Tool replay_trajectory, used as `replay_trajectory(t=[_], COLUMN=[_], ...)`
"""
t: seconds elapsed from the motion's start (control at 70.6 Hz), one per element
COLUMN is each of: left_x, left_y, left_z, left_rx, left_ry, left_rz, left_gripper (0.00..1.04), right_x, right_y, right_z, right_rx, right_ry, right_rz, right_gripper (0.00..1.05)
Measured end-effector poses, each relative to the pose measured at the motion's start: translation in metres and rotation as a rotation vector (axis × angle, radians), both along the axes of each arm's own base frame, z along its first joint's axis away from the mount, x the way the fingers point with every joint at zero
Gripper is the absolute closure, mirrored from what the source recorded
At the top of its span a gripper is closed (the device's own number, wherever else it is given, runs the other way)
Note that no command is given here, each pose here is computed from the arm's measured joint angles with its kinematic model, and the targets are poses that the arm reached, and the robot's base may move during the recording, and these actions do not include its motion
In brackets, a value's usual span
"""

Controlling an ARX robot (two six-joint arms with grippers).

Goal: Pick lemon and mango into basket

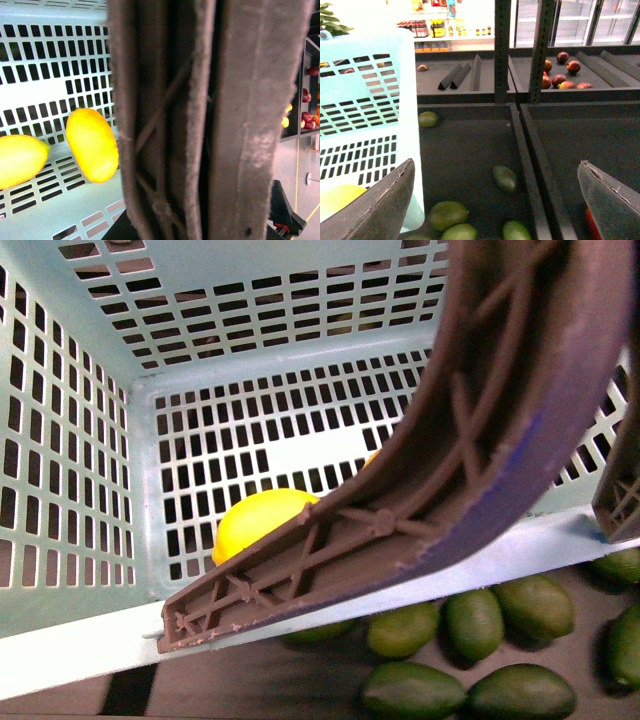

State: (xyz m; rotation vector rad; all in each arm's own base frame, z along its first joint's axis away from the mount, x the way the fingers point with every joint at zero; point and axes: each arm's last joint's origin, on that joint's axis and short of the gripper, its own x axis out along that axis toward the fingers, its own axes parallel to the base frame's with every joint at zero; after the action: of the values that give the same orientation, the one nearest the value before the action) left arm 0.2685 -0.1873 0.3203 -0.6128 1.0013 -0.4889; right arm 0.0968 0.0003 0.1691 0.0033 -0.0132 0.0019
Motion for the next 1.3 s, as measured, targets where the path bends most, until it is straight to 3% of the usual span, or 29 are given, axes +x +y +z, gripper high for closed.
replay_trajectory(t=[0.453, 0.495, 0.58, 0.679, 0.736, 0.948, 1.033, 1.302], left_x=[0.003, 0.002, 0.004, 0.022, 0.035, 0.068, 0.085, 0.132], left_y=[0.004, 0.003, 0.008, 0.023, 0.039, 0.056, 0.06, 0.083], left_z=[0.0, 0.0, -0.008, -0.029, -0.042, -0.094, -0.109, -0.152], left_rx=[0.016, 0.118, 0.297, 0.291, 0.249, -0.114, -0.222, -0.309], left_ry=[-0.008, 0.015, 0.048, -0.019, -0.017, 0.176, 0.184, 0.197], left_rz=[0.033, 0.169, 0.607, 0.998, 1.134, 1.306, 1.368, 1.426], left_gripper=[0.89, 0.89, 0.89, 0.89, 0.89, 0.89, 0.89, 0.89], right_x=[0.0, 0.0, 0.0, 0.0, 0.0, 0.0, 0.0, 0.0], right_y=[0.0, 0.0, 0.0, 0.0, 0.0, 0.0, 0.0, 0.0], right_z=[0.0, 0.0, 0.0, 0.0, 0.0, 0.0, 0.0, 0.0], right_rx=[-0.001, 0.0, 0.0, 0.0, 0.0, 0.0, 0.0, 0.0], right_ry=[0.001, 0.002, 0.002, 0.002, 0.002, 0.002, 0.002, 0.002], right_rz=[0.007, 0.003, 0.004, 0.0, -0.002, 0.0, -0.001, -0.002], right_gripper=[0.09, 0.09, 0.09, 0.09, 0.09, 0.09, 0.09, 0.09])
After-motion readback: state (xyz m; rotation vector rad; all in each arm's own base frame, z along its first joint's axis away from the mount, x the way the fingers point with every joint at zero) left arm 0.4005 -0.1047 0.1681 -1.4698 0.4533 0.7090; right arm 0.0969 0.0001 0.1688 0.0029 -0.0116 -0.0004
